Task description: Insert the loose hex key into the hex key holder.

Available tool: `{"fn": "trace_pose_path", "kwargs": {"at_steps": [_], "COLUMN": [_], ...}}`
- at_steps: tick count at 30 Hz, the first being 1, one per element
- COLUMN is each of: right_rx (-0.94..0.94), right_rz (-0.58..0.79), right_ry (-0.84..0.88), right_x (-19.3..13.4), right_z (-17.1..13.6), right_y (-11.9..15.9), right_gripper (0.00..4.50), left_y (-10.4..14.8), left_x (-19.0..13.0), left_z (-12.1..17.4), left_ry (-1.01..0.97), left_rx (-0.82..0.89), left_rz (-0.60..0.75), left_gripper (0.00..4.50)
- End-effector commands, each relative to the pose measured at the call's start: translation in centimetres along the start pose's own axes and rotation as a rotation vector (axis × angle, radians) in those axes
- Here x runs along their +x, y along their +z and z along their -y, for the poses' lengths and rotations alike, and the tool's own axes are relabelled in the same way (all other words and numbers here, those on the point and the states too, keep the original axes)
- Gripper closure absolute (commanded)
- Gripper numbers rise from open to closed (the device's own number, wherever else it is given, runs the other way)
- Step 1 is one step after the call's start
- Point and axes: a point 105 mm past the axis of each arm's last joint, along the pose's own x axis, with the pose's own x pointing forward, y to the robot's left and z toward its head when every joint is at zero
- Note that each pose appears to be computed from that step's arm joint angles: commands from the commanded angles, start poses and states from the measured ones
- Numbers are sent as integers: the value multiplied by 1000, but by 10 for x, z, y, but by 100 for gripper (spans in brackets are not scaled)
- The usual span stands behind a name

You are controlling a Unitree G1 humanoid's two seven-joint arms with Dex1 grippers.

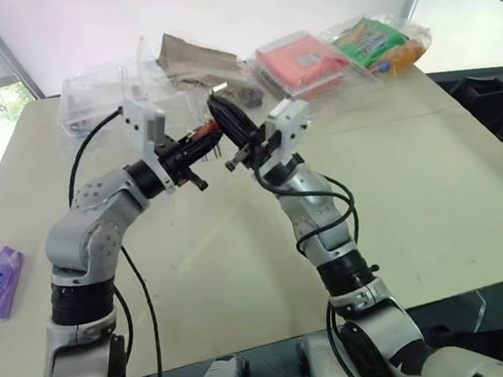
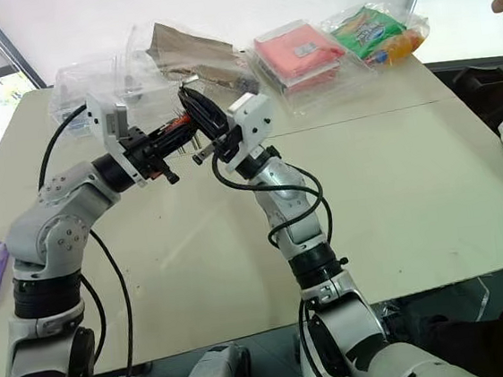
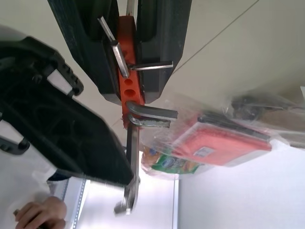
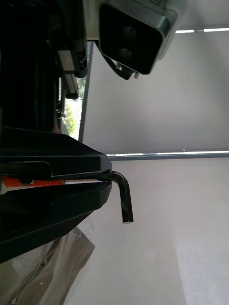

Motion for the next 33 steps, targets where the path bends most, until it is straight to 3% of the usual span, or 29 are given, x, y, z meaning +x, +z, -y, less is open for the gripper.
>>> {"fn": "trace_pose_path", "kwargs": {"at_steps": [1,2,5,9,15,20,27,33], "right_rx": [-25,-25,-30,-62,-135,-239,-317,-356], "right_rz": [12,2,-24,-60,-215,-347,-406,-412], "right_ry": [-26,-27,-48,-78,-62,-50,-86,-143], "right_x": [-2,-4,-12,-34,-96,-130,-146,-156], "right_z": [10,11,19,32,51,71,82,84], "right_y": [9,7,6,10,21,39,49,57], "right_gripper": [449,449,344,144,144,144,144,144], "left_y": [20,19,18,16,5,-18,-60,-111], "left_x": [-3,-2,-2,0,9,30,61,83], "left_z": [2,2,4,5,13,37,73,82], "left_ry": [-12,-14,-19,-29,-98,-218,-347,-257], "left_rx": [51,51,54,51,-4,-234,-478,-712], "left_rz": [63,62,59,54,21,-3,-120,-248], "left_gripper": [450,450,450,450,450,450,450,450]}}
